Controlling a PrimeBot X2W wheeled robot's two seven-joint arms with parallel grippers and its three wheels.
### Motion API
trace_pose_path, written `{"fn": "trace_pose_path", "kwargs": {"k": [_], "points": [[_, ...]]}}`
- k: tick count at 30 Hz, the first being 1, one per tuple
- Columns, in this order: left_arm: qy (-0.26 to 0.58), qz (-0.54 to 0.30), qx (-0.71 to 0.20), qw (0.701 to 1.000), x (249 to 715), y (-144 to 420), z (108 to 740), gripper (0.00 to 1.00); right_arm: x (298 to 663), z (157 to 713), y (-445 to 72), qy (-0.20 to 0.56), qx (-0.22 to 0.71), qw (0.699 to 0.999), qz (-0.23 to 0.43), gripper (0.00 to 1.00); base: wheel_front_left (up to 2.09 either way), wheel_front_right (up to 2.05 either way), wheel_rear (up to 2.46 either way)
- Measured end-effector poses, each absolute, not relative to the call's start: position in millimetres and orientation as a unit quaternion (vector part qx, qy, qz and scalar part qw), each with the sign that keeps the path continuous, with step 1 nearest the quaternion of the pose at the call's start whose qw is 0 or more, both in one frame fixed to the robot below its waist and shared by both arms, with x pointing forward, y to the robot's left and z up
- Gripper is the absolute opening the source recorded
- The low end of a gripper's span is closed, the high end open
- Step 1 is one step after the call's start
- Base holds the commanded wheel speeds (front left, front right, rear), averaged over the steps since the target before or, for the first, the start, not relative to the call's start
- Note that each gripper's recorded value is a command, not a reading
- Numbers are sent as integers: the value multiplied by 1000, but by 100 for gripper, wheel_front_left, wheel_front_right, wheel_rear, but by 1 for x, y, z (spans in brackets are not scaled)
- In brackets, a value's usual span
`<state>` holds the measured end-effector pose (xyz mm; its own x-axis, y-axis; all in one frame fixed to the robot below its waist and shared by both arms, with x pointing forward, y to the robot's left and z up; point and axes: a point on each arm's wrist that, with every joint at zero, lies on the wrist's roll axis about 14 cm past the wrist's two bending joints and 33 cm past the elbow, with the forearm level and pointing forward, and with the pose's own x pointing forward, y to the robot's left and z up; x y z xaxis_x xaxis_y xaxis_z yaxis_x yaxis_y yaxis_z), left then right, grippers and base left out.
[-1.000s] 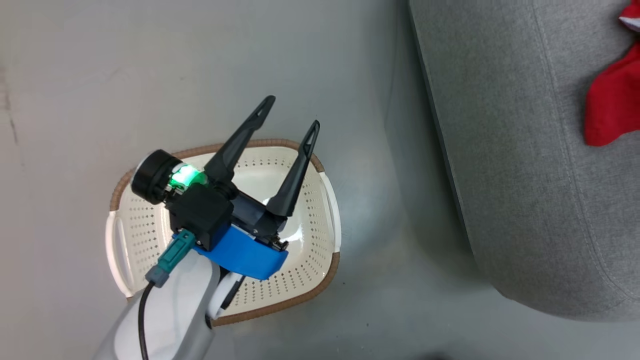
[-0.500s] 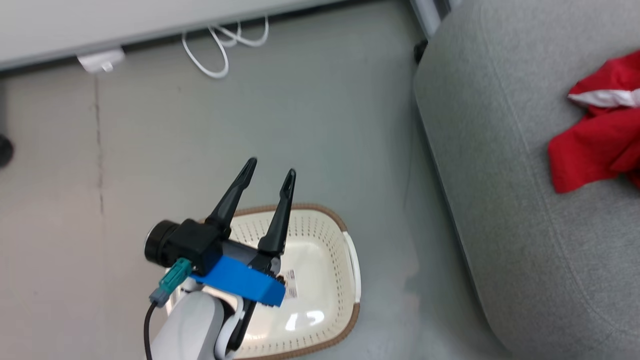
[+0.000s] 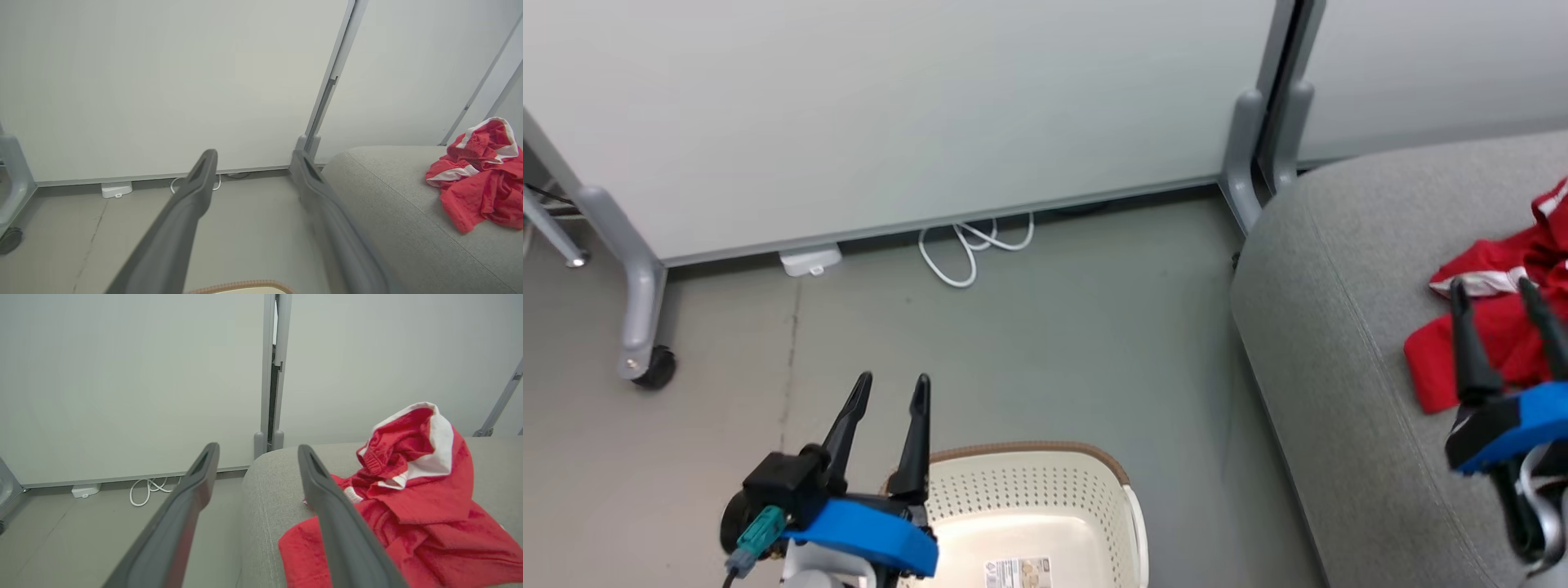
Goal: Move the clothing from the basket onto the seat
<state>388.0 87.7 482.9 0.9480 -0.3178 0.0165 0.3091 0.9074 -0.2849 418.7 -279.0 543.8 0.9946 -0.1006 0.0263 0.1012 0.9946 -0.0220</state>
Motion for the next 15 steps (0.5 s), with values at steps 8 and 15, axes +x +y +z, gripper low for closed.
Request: {"fn": "trace_pose_path", "kwargs": {"k": [8, 15], "points": [[9, -83, -147, 986, 371, 138, 481, 100, 395, 553, -218, -40, 7, 999, 6, 100, 0, 0, 0], [24, -50, -140, 989, 357, 160, 468, 100, 380, 543, -187, -22, 13, 999, 38, 100, 0, 0, 0]]}}
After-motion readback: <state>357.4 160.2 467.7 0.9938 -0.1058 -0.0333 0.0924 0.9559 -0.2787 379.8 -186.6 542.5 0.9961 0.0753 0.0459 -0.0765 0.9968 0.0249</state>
